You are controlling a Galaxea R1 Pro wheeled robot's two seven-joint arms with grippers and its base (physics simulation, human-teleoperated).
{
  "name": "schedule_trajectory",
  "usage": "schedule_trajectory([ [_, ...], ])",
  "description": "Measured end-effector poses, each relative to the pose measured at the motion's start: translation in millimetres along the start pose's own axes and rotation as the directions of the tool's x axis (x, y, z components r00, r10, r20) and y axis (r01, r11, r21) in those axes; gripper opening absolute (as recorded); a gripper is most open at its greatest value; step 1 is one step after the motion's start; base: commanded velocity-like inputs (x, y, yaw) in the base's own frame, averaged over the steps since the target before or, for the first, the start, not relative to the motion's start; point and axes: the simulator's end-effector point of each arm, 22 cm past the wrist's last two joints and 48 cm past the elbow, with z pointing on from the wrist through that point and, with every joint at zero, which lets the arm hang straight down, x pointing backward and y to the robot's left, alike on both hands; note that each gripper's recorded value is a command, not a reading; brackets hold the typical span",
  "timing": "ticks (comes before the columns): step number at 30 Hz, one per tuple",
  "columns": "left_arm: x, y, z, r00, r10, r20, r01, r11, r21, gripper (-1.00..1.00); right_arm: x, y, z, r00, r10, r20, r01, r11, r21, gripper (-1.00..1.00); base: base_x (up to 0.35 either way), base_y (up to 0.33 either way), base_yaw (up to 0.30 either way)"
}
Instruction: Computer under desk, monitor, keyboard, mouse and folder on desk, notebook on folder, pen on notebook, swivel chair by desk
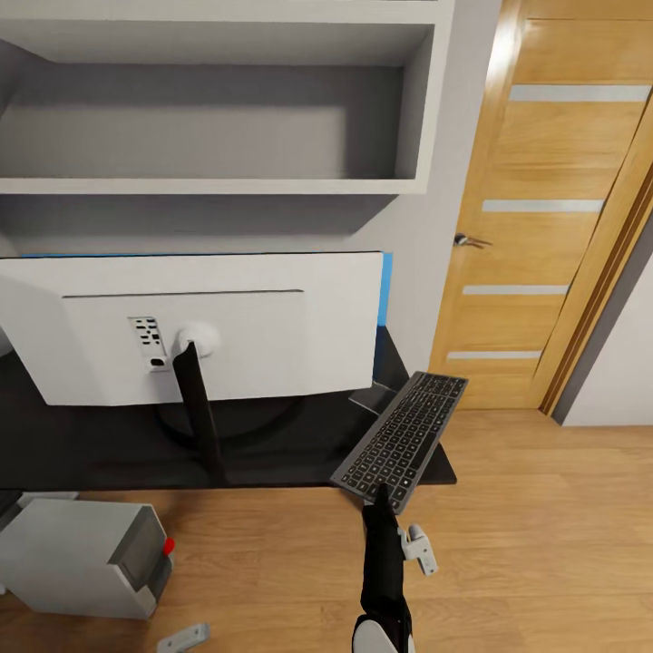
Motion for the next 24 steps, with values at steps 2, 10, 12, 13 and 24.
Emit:
schedule_trajectory([
  [2,0.3,-0.5,-0.1,1.0,0.0,0.0,0.0,1.0,0.0,1.0,0.1,0.5,0.0,1.0,-0.003,0.0,0.003,1.0,-0.002,-1.0,0.0,0.0,0.0],
  [10,5.0,0.7,7.9,1.0,0.0,0.001,0.0,1.0,-0.003,1.0,3.2,-8.6,0.4,1.0,-0.002,0.0,0.002,1.0,-0.002,-1.0,0.0,0.0,0.0],
  [12,6.9,1.5,11.1,1.0,0.0,0.001,0.0,1.0,-0.004,1.0,4.5,-12.2,0.6,1.0,-0.002,0.0,0.002,1.0,-0.002,-1.0,0.0,0.0,0.0],
  [13,8.0,1.4,12.7,1.0,0.0,0.001,0.0,1.0,-0.004,1.0,5.1,-13.9,0.7,1.0,-0.002,0.0,0.002,1.0,-0.002,-1.0,0.0,0.0,0.0],
  [24,9.9,0.8,16.0,1.0,-0.001,0.002,0.001,1.0,0.001,1.0,5.7,-16.6,0.9,1.0,-0.002,0.003,0.002,1.0,-0.005,-1.0,0.002,0.0,0.0],
])
